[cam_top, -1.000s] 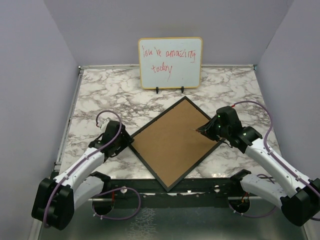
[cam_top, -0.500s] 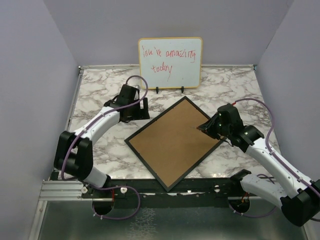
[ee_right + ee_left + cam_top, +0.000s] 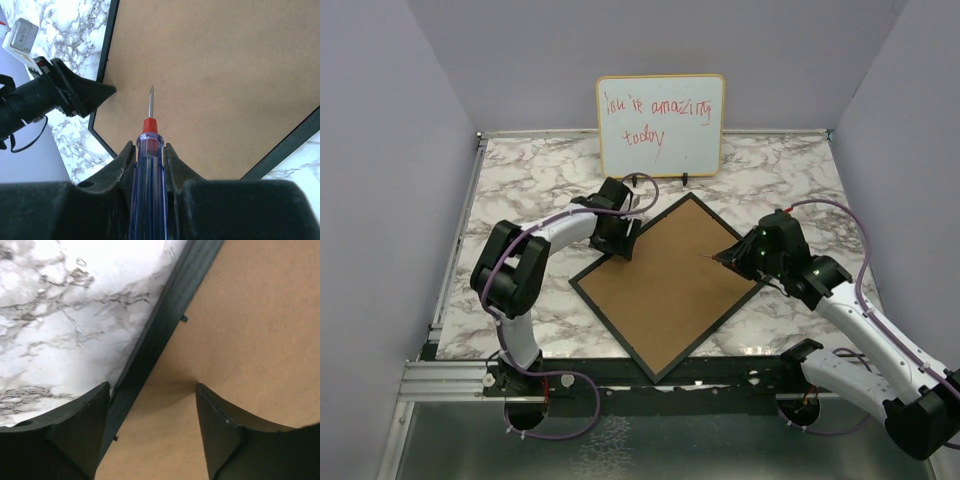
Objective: Take the photo out of the frame
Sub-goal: Adjust the photo frame at the center of the board.
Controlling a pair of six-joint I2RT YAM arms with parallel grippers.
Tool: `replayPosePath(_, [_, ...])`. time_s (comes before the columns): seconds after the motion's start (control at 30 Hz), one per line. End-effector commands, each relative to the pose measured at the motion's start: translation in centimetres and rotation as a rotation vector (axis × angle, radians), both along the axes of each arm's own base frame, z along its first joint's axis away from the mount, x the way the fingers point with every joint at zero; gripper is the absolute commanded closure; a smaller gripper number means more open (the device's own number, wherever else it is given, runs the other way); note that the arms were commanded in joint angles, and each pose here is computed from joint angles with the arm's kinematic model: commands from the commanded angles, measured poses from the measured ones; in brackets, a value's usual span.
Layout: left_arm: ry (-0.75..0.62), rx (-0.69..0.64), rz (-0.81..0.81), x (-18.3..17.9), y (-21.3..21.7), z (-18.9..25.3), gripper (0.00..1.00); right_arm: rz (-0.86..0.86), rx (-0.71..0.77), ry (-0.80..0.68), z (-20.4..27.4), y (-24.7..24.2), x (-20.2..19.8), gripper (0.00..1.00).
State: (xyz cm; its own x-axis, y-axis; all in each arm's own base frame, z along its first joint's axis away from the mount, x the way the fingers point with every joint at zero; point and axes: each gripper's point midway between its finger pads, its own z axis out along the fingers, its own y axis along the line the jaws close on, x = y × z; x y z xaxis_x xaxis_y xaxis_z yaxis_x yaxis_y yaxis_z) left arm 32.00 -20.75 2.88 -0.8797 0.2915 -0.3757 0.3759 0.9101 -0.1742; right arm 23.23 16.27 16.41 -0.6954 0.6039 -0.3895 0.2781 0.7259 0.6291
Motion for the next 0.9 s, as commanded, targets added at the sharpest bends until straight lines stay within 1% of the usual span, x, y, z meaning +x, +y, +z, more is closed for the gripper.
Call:
replayPosePath(0.0, [0.002, 0.067, 0.008, 0.6, 1.0, -0.5, 0.36, 0.015, -0.011, -0.016, 0.4, -0.1, -0.2, 0.99])
replayPosePath(0.03, [-0.004, 0.075, 0.021, 0.7, 1.1, -0.5, 0.38, 0.013, -0.015, -0.013, 0.3, -0.1, -0.2, 0.99])
replayPosePath(0.07, [-0.012, 0.092, 0.04, 0.9, 1.5, -0.5, 0.43, 0.013, -0.017, -0.008, 0.3, -0.1, -0.2, 0.99])
replayPosePath(0.13, [-0.019, 0.12, 0.071, 1.1, 2.0, -0.8, 0.58, 0.015, -0.021, 0.002, 0.0, 0.0, -0.1, 0.99])
replayPosePath(0.27, [0.01, 0.141, 0.115, 0.1, 2.7, -1.8, 0.77, 0.023, -0.027, 0.023, -0.3, 0.2, 0.0, 0.99])
replayPosePath(0.33, [0.036, 0.126, 0.125, -0.9, 2.6, -2.1, 0.88, 0.027, -0.034, 0.032, -0.4, 0.2, 0.0, 0.99])
replayPosePath(0.4, [0.073, 0.074, 0.107, -2.6, 1.9, -2.2, 0.95, 0.023, -0.046, 0.042, -0.5, 0.0, -0.1, 0.99])
replayPosePath(0.5, [0.101, 0.053, 0.086, -5.1, 1.5, -2.1, 1.0, 0.011, -0.063, 0.046, -0.7, -0.4, -0.1, 0.99])
replayPosePath(0.57, [0.115, 0.051, 0.132, -6.4, 2.0, -2.2, 1.0, 0.009, -0.063, 0.043, -0.7, -0.4, -0.1, 0.99])
replayPosePath(0.67, [0.137, 0.008, 0.147, -8.4, 1.8, -2.2, 1.0, 0.011, -0.061, 0.039, -0.6, -0.4, -0.1, 0.99])
replayPosePath(0.73, [0.141, 0.015, 0.169, -9.8, 2.0, -2.5, 1.0, 0.014, -0.06, 0.042, -0.8, -0.3, -0.1, 0.99])
replayPosePath(0.87, [0.124, -0.006, 0.268, -11.2, 2.3, -2.6, 1.0, 0.042, -0.045, 0.045, -0.9, 0.3, -0.1, 0.99])
